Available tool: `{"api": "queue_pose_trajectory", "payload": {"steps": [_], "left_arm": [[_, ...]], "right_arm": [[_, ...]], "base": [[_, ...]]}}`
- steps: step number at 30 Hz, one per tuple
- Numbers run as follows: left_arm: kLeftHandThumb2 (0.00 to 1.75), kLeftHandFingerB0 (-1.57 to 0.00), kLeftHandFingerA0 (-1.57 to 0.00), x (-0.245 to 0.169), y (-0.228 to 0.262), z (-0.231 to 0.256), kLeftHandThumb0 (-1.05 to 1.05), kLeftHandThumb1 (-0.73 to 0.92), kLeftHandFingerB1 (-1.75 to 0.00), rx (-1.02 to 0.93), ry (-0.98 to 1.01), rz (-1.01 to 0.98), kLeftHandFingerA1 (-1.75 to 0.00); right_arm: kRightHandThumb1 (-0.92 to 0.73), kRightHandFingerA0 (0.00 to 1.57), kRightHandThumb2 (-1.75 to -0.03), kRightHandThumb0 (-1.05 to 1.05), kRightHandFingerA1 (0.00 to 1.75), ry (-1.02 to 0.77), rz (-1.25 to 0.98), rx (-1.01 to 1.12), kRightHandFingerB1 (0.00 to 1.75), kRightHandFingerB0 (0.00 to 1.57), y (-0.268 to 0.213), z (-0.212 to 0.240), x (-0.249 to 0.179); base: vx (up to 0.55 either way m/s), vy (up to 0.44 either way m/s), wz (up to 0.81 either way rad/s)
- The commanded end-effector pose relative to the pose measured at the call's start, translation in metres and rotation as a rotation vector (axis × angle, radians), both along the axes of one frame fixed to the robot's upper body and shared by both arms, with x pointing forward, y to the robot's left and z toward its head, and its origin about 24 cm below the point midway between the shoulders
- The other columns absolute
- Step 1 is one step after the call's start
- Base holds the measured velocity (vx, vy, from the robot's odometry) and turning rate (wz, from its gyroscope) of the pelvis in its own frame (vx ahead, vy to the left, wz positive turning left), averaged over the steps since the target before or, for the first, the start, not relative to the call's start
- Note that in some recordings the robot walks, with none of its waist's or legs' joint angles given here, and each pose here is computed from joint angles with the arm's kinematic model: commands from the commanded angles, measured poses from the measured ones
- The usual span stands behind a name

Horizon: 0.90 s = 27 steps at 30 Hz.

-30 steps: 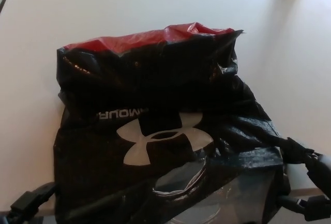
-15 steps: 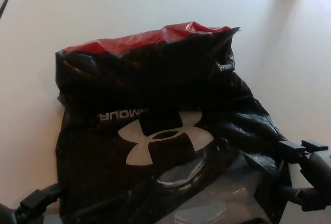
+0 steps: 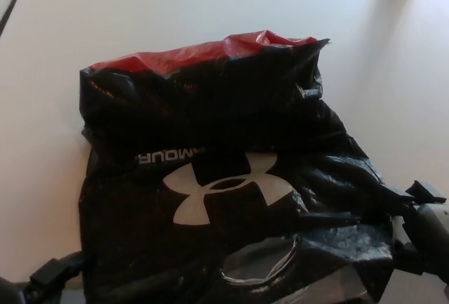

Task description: A plastic bag is kept infront of the robot in the middle of the desk and the robot uses both its hands to grab it from the top and lifts it up and then releases it.

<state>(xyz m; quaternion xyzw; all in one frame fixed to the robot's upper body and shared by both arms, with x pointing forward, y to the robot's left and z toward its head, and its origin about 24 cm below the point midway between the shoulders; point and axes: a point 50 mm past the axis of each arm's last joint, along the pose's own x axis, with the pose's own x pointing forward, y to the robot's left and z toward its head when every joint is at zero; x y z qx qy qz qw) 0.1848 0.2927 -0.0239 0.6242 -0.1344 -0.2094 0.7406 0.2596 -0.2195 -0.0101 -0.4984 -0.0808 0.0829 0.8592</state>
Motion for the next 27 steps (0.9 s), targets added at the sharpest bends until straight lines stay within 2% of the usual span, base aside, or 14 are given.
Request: {"api": "queue_pose_trajectory", "payload": {"steps": [1, 5, 7, 8, 9, 10, 15, 16, 17, 21, 22, 23, 24, 27], "left_arm": [[0.6, -0.09, -0.84, -0.003, -0.005, 0.002, -0.18, 0.58, -0.24, -0.052, -0.102, -0.03, -1.15], [0.62, -0.08, -0.83, -0.004, -0.012, 0.003, -0.21, 0.6, -0.21, -0.106, -0.167, -0.063, -1.16], [0.6, -0.13, -0.86, -0.007, -0.02, 0.003, -0.23, 0.62, -0.29, -0.154, -0.224, -0.092, -1.44], [0.6, -0.13, -0.86, -0.007, -0.021, 0.002, -0.23, 0.62, -0.29, -0.157, -0.23, -0.094, -1.44], [0.61, -0.14, -0.87, -0.007, -0.024, 0.002, -0.24, 0.63, -0.29, -0.151, -0.259, -0.115, -1.54], [0.67, -0.18, -0.95, -0.006, -0.031, 0.003, -0.32, 0.59, -0.33, -0.167, -0.294, -0.146, -1.6], [0.67, -0.24, -0.93, -0.005, -0.051, 0.009, -0.33, 0.58, -0.35, -0.229, -0.404, -0.248, -1.54], [0.65, -0.26, -0.92, -0.006, -0.057, 0.011, -0.35, 0.59, -0.34, -0.262, -0.415, -0.27, -1.63], [0.58, -0.29, -0.81, -0.006, -0.062, 0.012, -0.27, 0.6, -0.3, -0.282, -0.428, -0.288, -1.69], [0.58, -0.29, -0.8, -0.009, -0.076, 0.018, -0.26, 0.58, -0.3, -0.324, -0.481, -0.364, -1.68], [0.66, -0.39, -0.93, -0.009, -0.085, 0.021, -0.34, 0.56, -0.39, -0.361, -0.498, -0.4, -1.58], [0.66, -0.39, -0.93, -0.01, -0.088, 0.023, -0.34, 0.56, -0.39, -0.376, -0.507, -0.415, -1.58], [0.59, -0.58, -0.84, -0.01, -0.092, 0.025, -0.26, 0.57, -0.43, -0.389, -0.512, -0.426, -1.62], [0.57, -0.71, -0.83, -0.012, -0.098, 0.026, -0.27, 0.59, -0.5, -0.425, -0.491, -0.437, -1.66]], "right_arm": [[-0.89, 0.62, -0.65, -0.46, 1.75, 0.373, -0.034, -0.014, 1.58, 0.44, -0.007, -0.057, -0.044], [-0.91, 0.58, -0.63, -0.46, 1.75, 0.397, -0.038, -0.004, 1.59, 0.44, -0.004, -0.062, -0.048], [-0.92, 0.56, -0.65, -0.46, 1.75, 0.396, -0.042, 0.013, 1.64, 0.4, -0.002, -0.064, -0.05], [-0.92, 0.56, -0.65, -0.46, 1.75, 0.395, -0.041, 0.015, 1.64, 0.4, -0.002, -0.064, -0.05], [-0.92, 0.56, -0.63, -0.45, 1.75, 0.394, -0.044, 0.026, 1.6, 0.42, 0.0, -0.064, -0.05], [-0.92, 0.56, -0.63, -0.44, 1.75, 0.392, -0.049, 0.043, 1.59, 0.42, 0.003, -0.064, -0.048], [-0.92, 0.57, -0.67, -0.44, 1.68, 0.366, -0.031, 0.081, 1.54, 0.48, 0.015, -0.062, -0.045], [-0.92, 0.54, -0.62, -0.47, 1.75, 0.369, -0.028, 0.102, 1.62, 0.43, 0.02, -0.062, -0.044], [-0.92, 0.52, -0.61, -0.47, 1.75, 0.37, -0.023, 0.115, 1.64, 0.43, 0.023, -0.062, -0.044], [-0.92, 0.52, -0.61, -0.46, 1.75, 0.368, -0.013, 0.124, 1.65, 0.44, 0.029, -0.064, -0.046], [-0.92, 0.52, -0.6, -0.45, 1.75, 0.376, -0.012, 0.139, 1.65, 0.43, 0.032, -0.065, -0.046], [-0.92, 0.52, -0.6, -0.45, 1.75, 0.379, -0.011, 0.146, 1.65, 0.43, 0.033, -0.065, -0.047], [-0.92, 0.5, -0.59, -0.44, 1.75, 0.379, -0.01, 0.153, 1.65, 0.42, 0.035, -0.066, -0.047], [-0.92, 0.56, -0.63, -0.47, 1.75, 0.366, -0.029, 0.185, 1.63, 0.45, 0.039, -0.066, -0.049]], "base": [[0.0, 0.0, 0.0], [0.0, 0.0, 0.0], [0.0, 0.0, 0.0], [0.0, 0.0, 0.0], [0.0, 0.0, 0.0], [0.0, 0.0, 0.0], [0.0, 0.0, 0.0], [0.0, 0.0, 0.0], [0.0, 0.0, 0.0], [0.0, 0.0, 0.0], [0.0, 0.0, 0.0], [0.0, 0.0, 0.0], [0.0, 0.0, 0.0], [0.0, 0.0, 0.0]]}}
